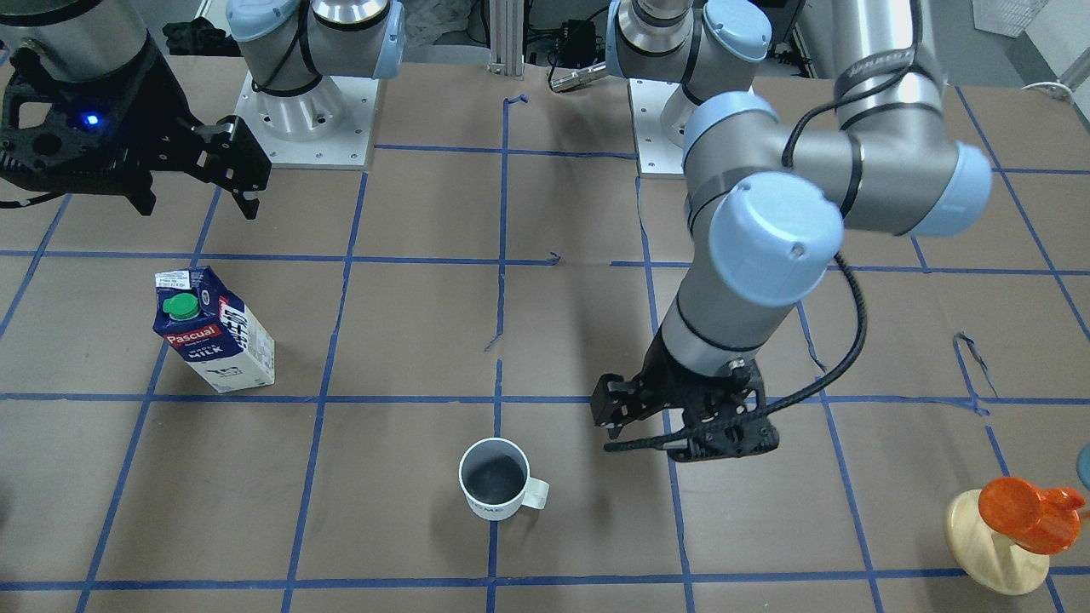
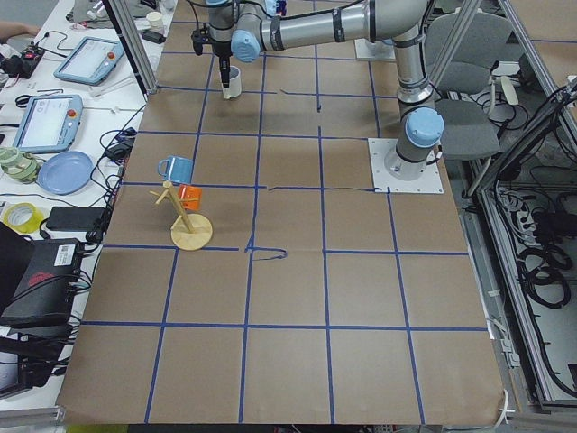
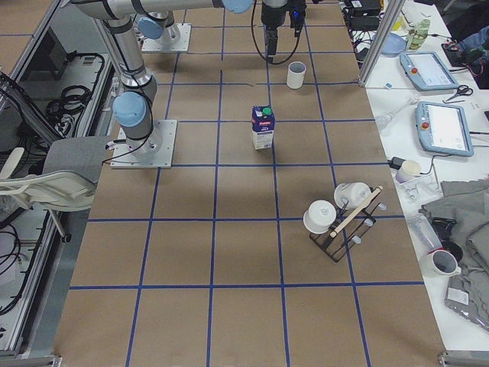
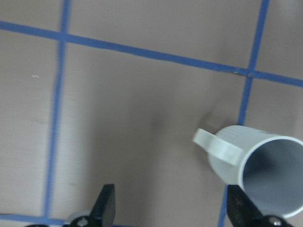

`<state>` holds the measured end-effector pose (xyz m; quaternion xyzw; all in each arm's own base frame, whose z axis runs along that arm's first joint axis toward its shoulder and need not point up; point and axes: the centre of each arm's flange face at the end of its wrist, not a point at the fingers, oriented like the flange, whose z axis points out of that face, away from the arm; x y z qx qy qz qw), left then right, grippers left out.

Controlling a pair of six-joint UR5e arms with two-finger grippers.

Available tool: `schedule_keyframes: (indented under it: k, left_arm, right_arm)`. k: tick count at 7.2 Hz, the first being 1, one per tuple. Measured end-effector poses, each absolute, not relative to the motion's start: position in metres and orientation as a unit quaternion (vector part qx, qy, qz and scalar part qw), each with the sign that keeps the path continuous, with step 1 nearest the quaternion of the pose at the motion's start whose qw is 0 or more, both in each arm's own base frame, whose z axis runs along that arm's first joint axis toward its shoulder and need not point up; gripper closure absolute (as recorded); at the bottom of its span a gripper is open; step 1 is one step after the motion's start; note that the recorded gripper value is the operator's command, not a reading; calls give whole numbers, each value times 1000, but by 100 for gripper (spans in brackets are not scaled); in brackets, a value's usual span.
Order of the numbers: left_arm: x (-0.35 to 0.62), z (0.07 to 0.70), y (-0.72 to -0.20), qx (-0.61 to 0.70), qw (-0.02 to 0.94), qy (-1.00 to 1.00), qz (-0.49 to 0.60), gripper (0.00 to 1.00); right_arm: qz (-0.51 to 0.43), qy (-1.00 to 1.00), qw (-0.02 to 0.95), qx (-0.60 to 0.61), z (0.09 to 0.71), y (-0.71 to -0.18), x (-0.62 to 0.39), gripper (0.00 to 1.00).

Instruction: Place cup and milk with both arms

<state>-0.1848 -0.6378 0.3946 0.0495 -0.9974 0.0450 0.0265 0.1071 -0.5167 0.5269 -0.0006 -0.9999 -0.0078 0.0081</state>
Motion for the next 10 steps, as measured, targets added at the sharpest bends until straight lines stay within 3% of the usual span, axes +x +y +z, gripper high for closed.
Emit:
schedule_keyframes:
  k: [4, 10]
  left_arm:
    - [-95, 532, -545, -24, -2, -998, 57, 0]
    - [-123, 519, -521, -20, 0, -998, 51, 0]
  right_arm:
    - [-41, -998, -4, 48, 490, -549, 14, 0]
    - [-59, -998, -16, 29, 368, -541, 0, 2]
